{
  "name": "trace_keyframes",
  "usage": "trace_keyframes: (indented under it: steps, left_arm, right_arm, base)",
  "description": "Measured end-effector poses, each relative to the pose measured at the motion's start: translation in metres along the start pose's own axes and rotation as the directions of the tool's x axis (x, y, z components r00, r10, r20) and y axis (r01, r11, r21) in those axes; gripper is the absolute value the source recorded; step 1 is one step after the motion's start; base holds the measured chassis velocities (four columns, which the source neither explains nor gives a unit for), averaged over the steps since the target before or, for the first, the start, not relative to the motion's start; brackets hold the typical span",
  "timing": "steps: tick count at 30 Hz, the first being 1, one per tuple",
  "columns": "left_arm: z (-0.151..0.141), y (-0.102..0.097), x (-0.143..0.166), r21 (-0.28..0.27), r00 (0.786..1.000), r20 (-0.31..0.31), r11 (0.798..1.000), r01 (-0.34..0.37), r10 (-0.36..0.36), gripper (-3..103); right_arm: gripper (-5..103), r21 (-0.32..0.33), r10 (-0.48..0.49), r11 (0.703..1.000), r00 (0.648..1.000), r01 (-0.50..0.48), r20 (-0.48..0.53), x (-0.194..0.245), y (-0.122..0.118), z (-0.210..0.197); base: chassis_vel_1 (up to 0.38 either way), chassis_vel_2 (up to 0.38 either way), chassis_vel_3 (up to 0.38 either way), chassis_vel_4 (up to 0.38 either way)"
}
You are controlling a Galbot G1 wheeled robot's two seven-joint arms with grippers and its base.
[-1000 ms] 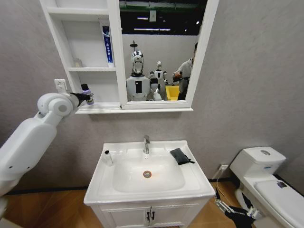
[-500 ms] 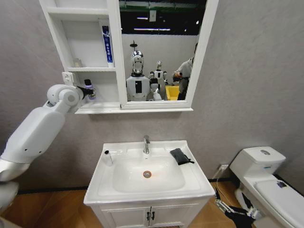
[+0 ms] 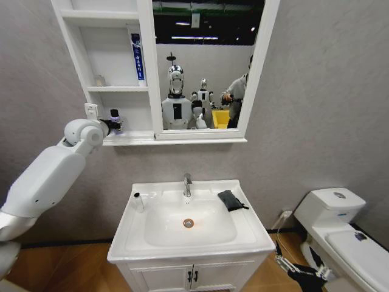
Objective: Move facial cleanser and shampoo from washbasin to cabinet, then wipe washbasin with towel.
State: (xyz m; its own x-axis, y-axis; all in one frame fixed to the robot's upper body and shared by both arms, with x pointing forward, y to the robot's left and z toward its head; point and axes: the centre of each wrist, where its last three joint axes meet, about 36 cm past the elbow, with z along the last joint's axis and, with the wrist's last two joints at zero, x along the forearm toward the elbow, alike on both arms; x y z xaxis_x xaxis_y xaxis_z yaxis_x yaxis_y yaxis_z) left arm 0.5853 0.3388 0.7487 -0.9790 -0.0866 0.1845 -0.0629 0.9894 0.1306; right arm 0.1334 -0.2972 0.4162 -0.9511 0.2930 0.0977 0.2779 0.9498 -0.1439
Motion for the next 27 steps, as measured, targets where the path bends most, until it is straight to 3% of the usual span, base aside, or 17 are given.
trace_keyframes:
  steps: [4,5,7,14,17,18,21,24,26,27]
  left_arm:
    - [0.006,0.002,0.002,-0.005,1.000,-0.008,1.000,0.000,0.000,76]
    - [0.006,0.002,0.002,-0.005,1.000,-0.008,1.000,0.000,0.000,76]
    - [0.006,0.004,0.005,-0.004,1.000,-0.003,1.000,0.001,-0.001,92]
    - [0.017,0.005,0.039,0.005,0.998,0.006,0.998,-0.057,0.057,100]
    - [0.049,-0.009,0.089,-0.033,0.990,0.037,0.990,-0.137,0.139,100]
    - [0.049,-0.009,0.089,-0.033,0.990,0.037,0.990,-0.137,0.139,100]
    - [0.089,-0.025,0.125,-0.063,0.984,0.016,0.983,-0.174,0.175,100]
    - [0.105,-0.033,0.132,-0.065,0.985,0.009,0.983,-0.169,0.170,100]
    - [0.172,-0.054,0.144,-0.090,0.990,-0.029,0.986,-0.143,0.140,100]
    - [0.172,-0.054,0.144,-0.090,0.990,-0.029,0.986,-0.143,0.140,100]
  right_arm:
    - [100,0.000,0.000,1.000,1.000,0.000,0.000,0.000,0.000,0.000]
    - [100,0.000,0.000,1.000,1.000,0.000,0.000,0.000,0.000,0.000]
    - [100,0.000,0.000,1.000,1.000,0.000,0.000,0.000,0.000,0.000]
    - [100,0.000,0.000,1.000,1.000,0.000,0.000,0.000,0.000,0.000]
    - [100,0.000,0.000,1.000,1.000,0.000,0.000,0.000,0.000,0.000]
    - [100,0.000,0.000,1.000,1.000,0.000,0.000,0.000,0.000,0.000]
    - [100,0.000,0.000,1.000,1.000,0.000,0.000,0.000,0.000,0.000]
    - [100,0.000,0.000,1.000,1.000,0.000,0.000,0.000,0.000,0.000]
    - [100,0.000,0.000,1.000,1.000,0.000,0.000,0.000,0.000,0.000]
    - [100,0.000,0.000,1.000,1.000,0.000,0.000,0.000,0.000,0.000]
  base:
    - [0.000,0.000,0.000,0.000]
    - [0.000,0.000,0.000,0.000]
    - [0.000,0.000,0.000,0.000]
    - [0.000,0.000,0.000,0.000]
    - [0.000,0.000,0.000,0.000]
    - [0.000,0.000,0.000,0.000]
    - [0.000,0.000,0.000,0.000]
    - [0.000,0.000,0.000,0.000]
    - [0.000,0.000,0.000,0.000]
    - [0.000,0.000,0.000,0.000]
